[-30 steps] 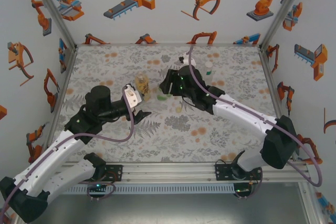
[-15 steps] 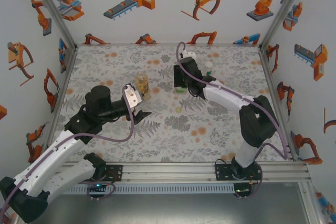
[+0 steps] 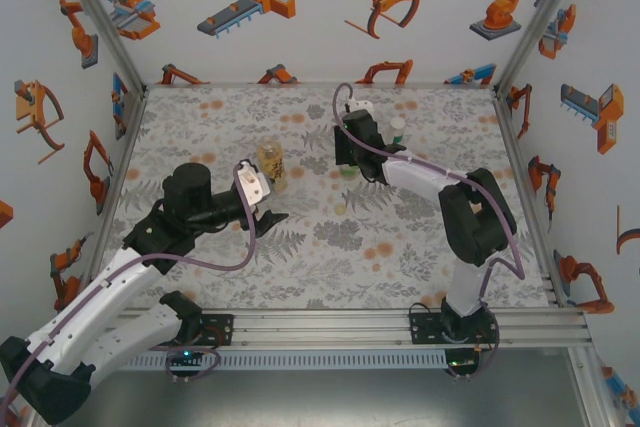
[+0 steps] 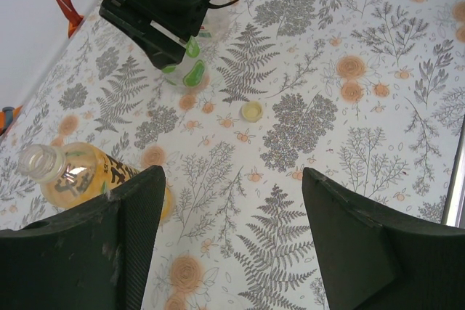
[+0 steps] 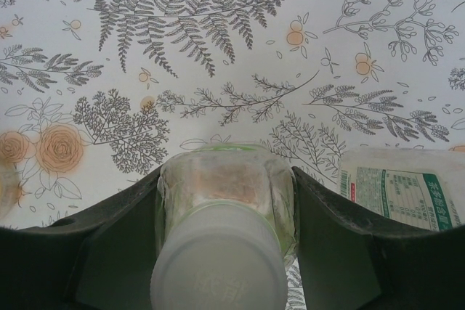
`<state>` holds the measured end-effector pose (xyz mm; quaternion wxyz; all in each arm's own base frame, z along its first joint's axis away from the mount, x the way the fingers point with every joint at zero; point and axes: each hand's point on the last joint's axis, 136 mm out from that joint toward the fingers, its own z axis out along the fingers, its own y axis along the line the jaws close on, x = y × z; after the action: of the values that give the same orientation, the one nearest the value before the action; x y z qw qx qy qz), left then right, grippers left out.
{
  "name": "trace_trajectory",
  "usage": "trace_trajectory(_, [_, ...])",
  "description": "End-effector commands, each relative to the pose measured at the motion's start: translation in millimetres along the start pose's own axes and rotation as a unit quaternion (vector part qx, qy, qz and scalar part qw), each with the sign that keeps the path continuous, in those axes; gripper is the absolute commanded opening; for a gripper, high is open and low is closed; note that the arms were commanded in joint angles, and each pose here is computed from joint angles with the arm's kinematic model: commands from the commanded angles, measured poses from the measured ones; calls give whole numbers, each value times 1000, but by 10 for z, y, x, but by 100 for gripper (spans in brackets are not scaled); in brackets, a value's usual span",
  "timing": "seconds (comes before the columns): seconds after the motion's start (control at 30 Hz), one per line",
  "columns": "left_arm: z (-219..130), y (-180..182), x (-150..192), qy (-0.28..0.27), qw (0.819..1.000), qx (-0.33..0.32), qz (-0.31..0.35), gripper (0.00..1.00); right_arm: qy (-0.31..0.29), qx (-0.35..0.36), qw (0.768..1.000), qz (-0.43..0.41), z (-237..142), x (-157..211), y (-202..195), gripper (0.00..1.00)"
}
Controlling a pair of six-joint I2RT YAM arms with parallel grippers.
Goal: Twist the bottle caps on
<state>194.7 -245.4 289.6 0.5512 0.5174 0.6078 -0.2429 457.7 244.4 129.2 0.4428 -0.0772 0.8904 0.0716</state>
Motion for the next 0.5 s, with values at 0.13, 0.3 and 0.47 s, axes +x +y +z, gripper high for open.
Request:
trace_trajectory(0.13, [8, -23, 22, 0, 1000, 6, 3, 71, -1, -2, 1000, 0, 67, -38, 22, 56])
trace_trajectory(0.3, [3, -26, 17, -1, 1000, 6, 4, 74, 5, -4, 1000, -1, 69, -40, 35, 62])
trace_trajectory(0.47, [-7, -23, 11, -2, 1000, 4, 5, 81, 0, -7, 1000, -1, 11, -137, 53, 64])
